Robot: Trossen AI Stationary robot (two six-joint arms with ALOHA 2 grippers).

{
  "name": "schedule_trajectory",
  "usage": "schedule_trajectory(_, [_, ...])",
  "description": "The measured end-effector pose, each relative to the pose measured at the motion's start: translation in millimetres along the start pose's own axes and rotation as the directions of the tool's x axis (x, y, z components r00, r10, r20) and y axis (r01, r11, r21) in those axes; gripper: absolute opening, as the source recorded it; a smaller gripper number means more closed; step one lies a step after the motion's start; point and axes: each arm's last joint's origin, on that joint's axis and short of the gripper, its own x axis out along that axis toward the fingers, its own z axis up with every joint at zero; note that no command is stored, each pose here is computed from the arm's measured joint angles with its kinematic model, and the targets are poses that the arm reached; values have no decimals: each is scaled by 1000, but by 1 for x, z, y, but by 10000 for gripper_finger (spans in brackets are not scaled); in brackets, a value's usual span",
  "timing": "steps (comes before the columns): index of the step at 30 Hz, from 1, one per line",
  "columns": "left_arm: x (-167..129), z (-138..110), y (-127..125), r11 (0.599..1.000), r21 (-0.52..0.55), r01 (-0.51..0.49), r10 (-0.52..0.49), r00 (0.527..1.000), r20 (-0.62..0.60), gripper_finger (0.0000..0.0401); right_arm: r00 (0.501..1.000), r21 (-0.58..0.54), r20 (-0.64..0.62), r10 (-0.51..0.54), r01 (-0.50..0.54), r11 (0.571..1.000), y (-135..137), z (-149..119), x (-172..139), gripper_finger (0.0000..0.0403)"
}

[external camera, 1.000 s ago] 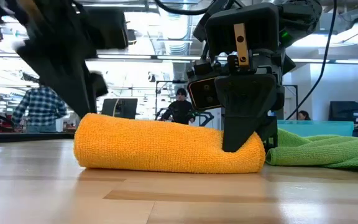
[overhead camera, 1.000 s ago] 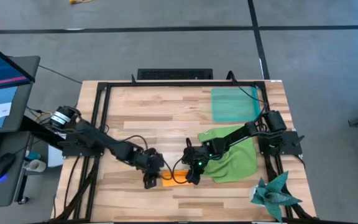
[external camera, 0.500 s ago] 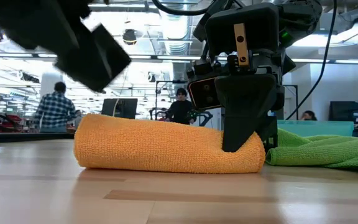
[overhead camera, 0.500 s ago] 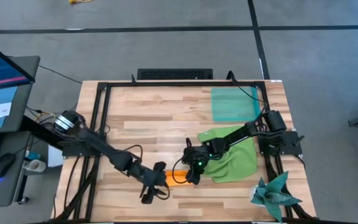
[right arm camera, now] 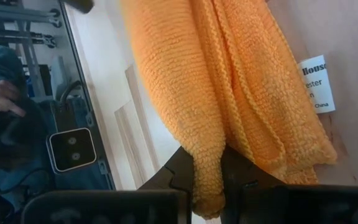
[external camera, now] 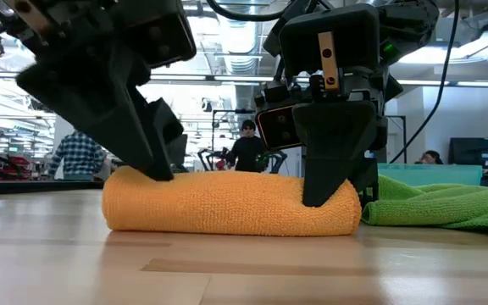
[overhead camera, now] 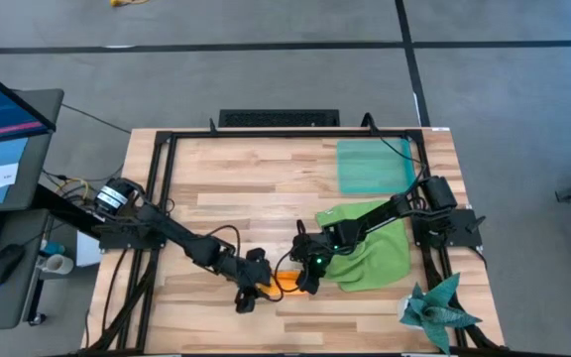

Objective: Roll microfiber towels into tight, uniform cylinder then place into a basket
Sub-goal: Roll the orange towel

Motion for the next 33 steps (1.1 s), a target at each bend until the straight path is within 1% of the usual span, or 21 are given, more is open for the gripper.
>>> schedule_trajectory(3, [1,-2,2,999,-20,-29,29,1000,-6,148,1000,1,0,0,0,1000,0,0,0,56])
schedule_trajectory(8, [12,-7,9,997,-52,-64,62,997,-36,148,1000,1,-4,6,-6,1000,0,0,0,56])
schedule_trajectory(11, [18,-10,11,993,-92,-74,70,997,-44,148,1000,0,-6,8,-8,1000,0,0,0,56])
schedule_trajectory(17, [19,-13,13,976,-200,-87,73,994,-78,148,1000,-4,-5,7,-7,1000,0,0,0,56])
schedule_trajectory(21, [19,-14,13,971,-219,-95,79,994,-80,148,1000,-7,11,-8,8,1000,0,0,0,58])
schedule_trajectory(25, [19,-14,14,970,-214,-118,106,992,-65,148,1000,-13,21,-19,19,1000,0,0,0,79])
schedule_trajectory(33, [19,-13,17,969,-215,-121,109,992,-67,148,1000,-20,18,-3,4,1000,-1,3,-1,147])
